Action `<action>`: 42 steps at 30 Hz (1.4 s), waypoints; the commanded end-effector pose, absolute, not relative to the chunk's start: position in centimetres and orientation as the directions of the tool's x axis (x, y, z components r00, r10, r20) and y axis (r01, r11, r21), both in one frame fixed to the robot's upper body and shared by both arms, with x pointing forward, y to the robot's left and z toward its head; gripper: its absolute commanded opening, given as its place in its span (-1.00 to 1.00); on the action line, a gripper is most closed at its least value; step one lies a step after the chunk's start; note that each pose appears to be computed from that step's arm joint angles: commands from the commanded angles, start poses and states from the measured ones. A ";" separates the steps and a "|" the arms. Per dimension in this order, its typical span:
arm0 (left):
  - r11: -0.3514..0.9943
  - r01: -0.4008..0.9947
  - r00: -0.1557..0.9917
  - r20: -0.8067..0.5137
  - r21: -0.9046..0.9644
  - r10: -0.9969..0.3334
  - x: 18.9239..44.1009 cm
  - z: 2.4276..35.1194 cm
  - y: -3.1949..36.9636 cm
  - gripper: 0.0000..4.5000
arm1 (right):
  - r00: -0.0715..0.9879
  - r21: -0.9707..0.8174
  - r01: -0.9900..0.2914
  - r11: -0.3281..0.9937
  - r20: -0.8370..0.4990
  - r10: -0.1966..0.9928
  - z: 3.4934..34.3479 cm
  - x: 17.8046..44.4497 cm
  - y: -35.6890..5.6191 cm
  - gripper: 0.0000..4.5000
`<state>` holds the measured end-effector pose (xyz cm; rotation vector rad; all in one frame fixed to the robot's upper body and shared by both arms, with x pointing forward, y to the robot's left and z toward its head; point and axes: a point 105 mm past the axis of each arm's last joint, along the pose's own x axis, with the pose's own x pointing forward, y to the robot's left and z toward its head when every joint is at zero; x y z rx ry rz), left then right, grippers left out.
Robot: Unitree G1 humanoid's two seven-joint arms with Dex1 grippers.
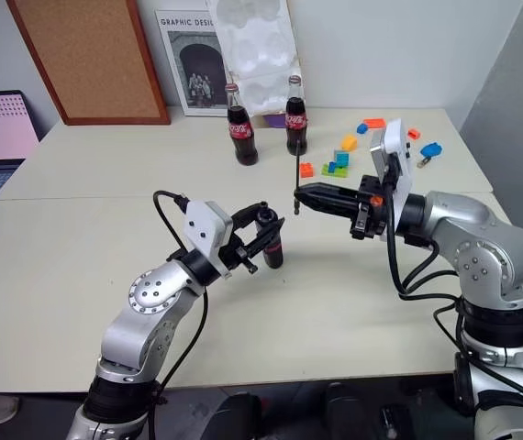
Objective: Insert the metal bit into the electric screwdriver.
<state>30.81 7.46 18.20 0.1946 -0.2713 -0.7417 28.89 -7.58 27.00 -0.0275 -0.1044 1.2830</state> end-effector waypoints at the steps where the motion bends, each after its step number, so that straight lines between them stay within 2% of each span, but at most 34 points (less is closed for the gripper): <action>1: 0.733 0.620 0.717 0.175 0.281 -0.674 30.8 18.1 7.5 -0.28 | 0.266 -0.170 -0.943 0.286 0.130 0.955 28.9 28.8 -6.1 -1.00; 8: 0.750 0.606 0.731 0.188 0.266 -0.656 31.1 18.3 7.3 -0.28 | 0.257 -0.239 -0.928 0.285 0.140 0.956 28.9 28.7 -3.9 -1.00; 18: 0.752 0.603 0.732 0.189 0.267 -0.654 31.5 18.6 7.3 -0.28 | 0.323 -0.268 -0.898 0.349 0.135 0.937 27.9 30.5 -2.7 -1.00; 42: 0.759 0.590 0.742 0.186 0.274 -0.644 32.0 18.7 7.8 -0.28 | 0.345 -0.276 -0.890 0.363 0.113 0.932 26.8 31.0 -3.5 -1.00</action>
